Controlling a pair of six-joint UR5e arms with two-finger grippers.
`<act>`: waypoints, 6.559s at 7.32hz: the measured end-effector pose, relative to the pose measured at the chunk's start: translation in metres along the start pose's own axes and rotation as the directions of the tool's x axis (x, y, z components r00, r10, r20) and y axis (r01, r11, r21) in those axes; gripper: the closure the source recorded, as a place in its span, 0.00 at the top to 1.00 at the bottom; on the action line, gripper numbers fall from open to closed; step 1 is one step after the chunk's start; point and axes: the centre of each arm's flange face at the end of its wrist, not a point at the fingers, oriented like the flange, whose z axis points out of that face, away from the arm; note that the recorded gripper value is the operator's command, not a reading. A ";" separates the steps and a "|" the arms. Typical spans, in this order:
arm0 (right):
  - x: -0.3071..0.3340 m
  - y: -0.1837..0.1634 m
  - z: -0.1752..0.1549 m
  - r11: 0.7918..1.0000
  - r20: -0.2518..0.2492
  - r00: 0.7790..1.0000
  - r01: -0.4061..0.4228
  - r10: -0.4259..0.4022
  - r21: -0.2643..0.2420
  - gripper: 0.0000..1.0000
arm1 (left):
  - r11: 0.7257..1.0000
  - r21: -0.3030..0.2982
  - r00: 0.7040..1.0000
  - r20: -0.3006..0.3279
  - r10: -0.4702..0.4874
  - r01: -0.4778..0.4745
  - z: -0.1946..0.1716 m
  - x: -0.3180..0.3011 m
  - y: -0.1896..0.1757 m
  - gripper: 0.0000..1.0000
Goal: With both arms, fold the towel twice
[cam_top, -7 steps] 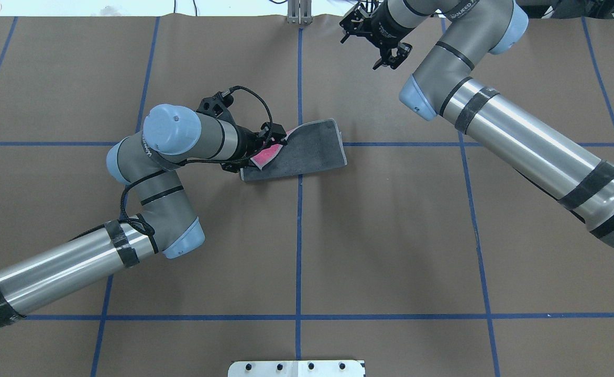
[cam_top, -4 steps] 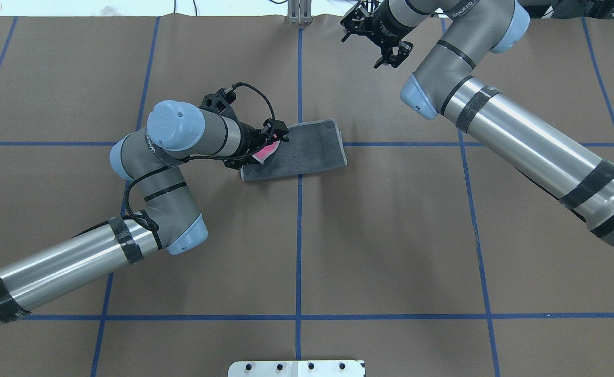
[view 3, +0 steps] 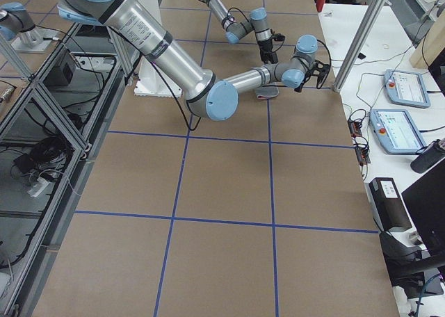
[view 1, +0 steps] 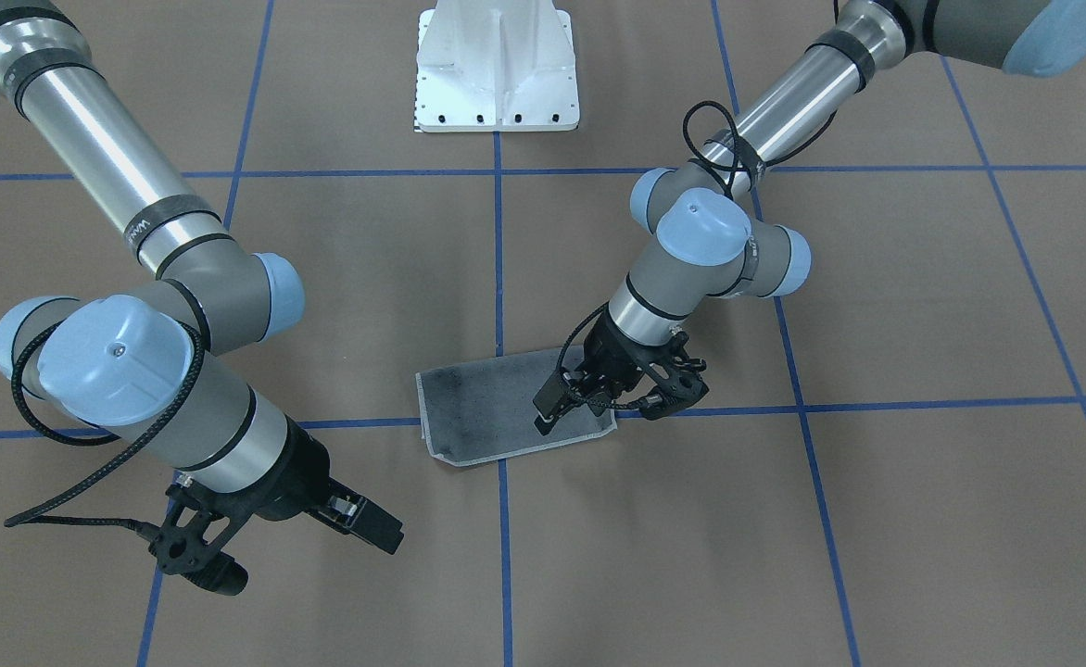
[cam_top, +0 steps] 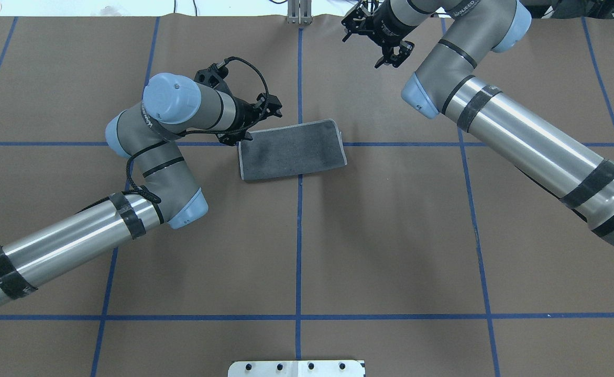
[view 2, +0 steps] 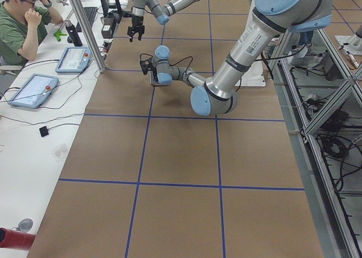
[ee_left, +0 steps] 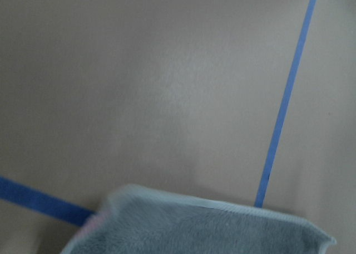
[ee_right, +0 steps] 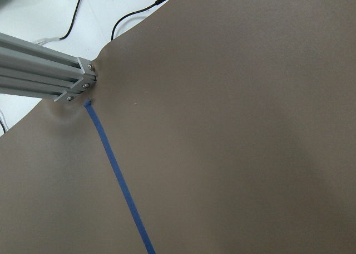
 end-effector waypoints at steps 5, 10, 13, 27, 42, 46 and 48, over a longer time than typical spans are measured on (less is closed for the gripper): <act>0.063 0.034 -0.022 0.995 0.028 0.998 0.049 -0.047 -0.084 0.98 | 1.000 -0.020 1.000 -0.014 -0.018 0.018 -0.035 0.024 -0.062 1.00; 0.073 0.151 0.045 0.986 -0.024 0.993 0.112 -0.115 -0.126 0.99 | 0.998 -0.066 1.000 -0.010 -0.001 0.000 -0.053 0.021 -0.084 1.00; 0.076 0.182 0.071 0.985 -0.061 0.989 0.127 -0.135 -0.119 0.98 | 0.997 -0.074 1.000 -0.011 -0.003 0.002 -0.057 0.021 -0.089 1.00; 0.081 0.176 0.081 0.985 -0.097 0.985 0.131 -0.142 -0.108 0.00 | 0.998 -0.069 1.000 -0.005 -0.004 0.003 -0.057 0.018 -0.094 1.00; 0.076 0.338 0.015 0.859 -0.043 0.998 0.026 -0.056 -0.512 0.99 | 0.998 -0.066 1.000 0.004 0.015 -0.014 -0.085 0.000 -0.141 1.00; 0.049 0.351 0.010 0.890 0.018 0.998 0.058 -0.055 -0.453 1.00 | 0.993 -0.118 1.000 0.002 0.019 -0.018 -0.089 -0.006 -0.133 1.00; 0.038 0.295 -0.010 0.929 0.053 0.998 0.046 -0.028 -0.367 1.00 | 0.981 -0.196 1.000 -0.014 0.000 -0.002 -0.116 -0.025 -0.111 1.00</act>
